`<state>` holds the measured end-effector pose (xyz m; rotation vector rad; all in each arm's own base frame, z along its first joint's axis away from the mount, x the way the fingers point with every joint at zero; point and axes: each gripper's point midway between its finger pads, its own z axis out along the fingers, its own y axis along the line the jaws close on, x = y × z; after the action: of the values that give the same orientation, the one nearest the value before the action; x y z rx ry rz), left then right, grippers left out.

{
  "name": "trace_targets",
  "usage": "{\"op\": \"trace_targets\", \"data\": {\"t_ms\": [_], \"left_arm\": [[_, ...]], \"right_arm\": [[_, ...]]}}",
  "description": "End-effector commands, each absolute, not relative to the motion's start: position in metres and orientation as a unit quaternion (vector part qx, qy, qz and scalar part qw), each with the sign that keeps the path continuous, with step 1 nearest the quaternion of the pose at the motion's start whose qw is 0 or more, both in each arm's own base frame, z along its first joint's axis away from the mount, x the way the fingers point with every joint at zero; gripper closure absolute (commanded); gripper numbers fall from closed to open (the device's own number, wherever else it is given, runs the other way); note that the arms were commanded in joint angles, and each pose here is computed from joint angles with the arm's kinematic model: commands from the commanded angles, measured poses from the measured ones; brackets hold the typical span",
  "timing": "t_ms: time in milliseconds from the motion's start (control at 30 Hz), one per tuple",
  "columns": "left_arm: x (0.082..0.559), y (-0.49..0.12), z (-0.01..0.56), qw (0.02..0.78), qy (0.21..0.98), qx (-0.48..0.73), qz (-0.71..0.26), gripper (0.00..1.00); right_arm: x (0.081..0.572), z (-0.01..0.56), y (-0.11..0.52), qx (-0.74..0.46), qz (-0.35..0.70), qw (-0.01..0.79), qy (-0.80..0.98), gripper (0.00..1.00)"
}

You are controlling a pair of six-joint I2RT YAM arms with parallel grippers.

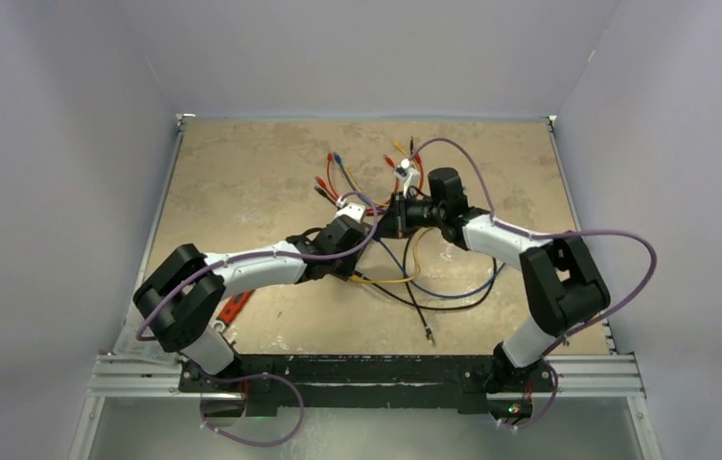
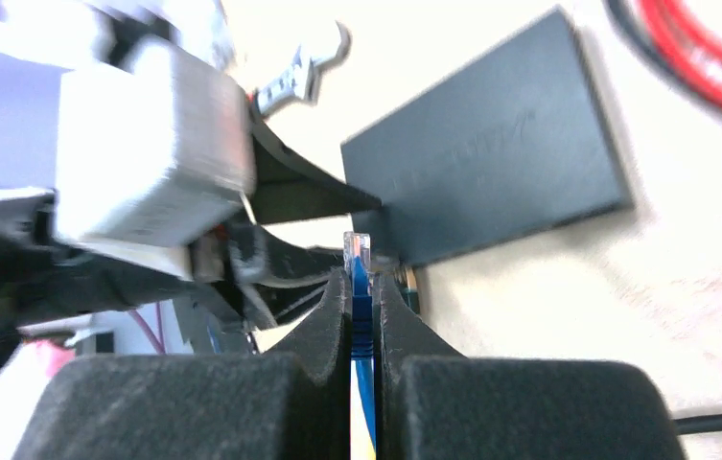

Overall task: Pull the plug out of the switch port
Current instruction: Pick up the connector from the center of the board.

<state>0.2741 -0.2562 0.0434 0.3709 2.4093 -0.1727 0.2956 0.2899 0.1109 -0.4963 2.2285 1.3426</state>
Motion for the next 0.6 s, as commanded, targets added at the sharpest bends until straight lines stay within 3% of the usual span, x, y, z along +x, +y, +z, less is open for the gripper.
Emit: {"op": "trace_targets", "data": {"t_ms": [0, 367, 567], "left_arm": [[0.249, -0.242, 0.039, 0.296, 0.936, 0.169, -0.088, 0.58], [0.249, -0.264, 0.069, 0.324, 0.914, 0.161, -0.184, 0.47], [0.252, -0.259, 0.079, 0.328, 0.9, 0.125, -0.259, 0.45]], "right_arm": [[0.33, 0.188, 0.289, -0.18, 0.477, 0.354, 0.784, 1.0], [0.359, 0.338, 0.28, -0.163, 0.465, 0.518, 0.699, 1.0], [0.376, 0.383, 0.276, -0.159, 0.44, 0.563, 0.681, 1.0]]}}
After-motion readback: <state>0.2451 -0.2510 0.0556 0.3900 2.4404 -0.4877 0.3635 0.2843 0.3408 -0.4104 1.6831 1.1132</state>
